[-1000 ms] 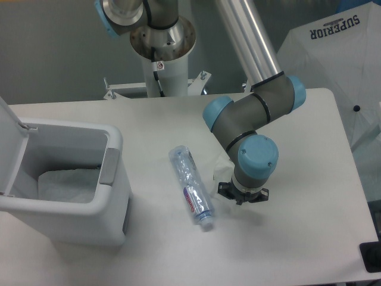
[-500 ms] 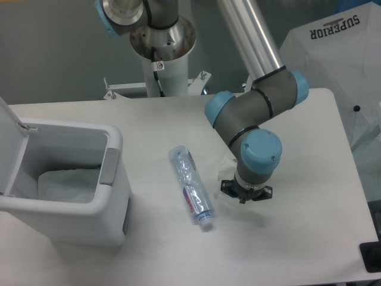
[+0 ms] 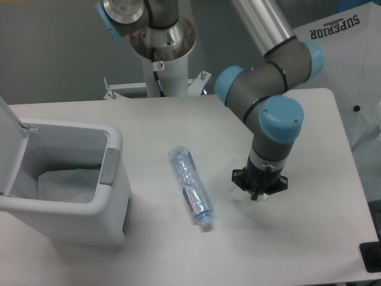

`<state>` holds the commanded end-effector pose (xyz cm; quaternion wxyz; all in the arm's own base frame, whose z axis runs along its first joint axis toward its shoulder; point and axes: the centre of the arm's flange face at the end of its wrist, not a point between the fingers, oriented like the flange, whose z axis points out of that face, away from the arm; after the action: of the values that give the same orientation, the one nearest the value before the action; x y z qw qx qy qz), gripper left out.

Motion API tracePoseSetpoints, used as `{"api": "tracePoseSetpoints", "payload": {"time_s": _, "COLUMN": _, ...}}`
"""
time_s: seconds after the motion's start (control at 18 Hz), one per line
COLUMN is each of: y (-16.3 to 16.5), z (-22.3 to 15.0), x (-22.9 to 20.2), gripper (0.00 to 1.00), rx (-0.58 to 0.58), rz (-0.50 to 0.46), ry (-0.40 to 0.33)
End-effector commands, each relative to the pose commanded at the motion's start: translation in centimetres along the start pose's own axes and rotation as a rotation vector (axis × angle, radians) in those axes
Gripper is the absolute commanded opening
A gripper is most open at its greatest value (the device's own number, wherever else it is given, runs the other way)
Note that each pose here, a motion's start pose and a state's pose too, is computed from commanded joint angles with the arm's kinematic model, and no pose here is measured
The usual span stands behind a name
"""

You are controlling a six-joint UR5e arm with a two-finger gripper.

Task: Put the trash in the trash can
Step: 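Lower the open gripper onto the tissue and close on it, then lift the tissue and carry it over the open trash bin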

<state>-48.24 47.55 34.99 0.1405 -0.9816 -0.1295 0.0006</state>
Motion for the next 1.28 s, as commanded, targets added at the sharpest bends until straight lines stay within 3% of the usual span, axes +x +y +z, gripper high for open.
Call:
{"api": "tracePoseSetpoints", "payload": {"time_s": 0.44, "y": -3.3, "z": -10.1, "x": 3.8, "gripper": 0.0, "rx": 0.315, "rz": -0.026, "ry": 0.133}}
{"api": "tracePoseSetpoints", "payload": {"time_s": 1.0, "y": -5.6, "z": -21.2, "x": 9.7, "gripper": 0.0, "rx": 0.57, "rz": -0.063, "ry": 0.299}}
{"api": "tracePoseSetpoints", "payload": {"time_s": 1.28, "y": -6.5, "z": -25.4, "x": 12.8, "gripper": 0.0, "rx": 0.638, "rz": -0.079, "ry": 0.374}}
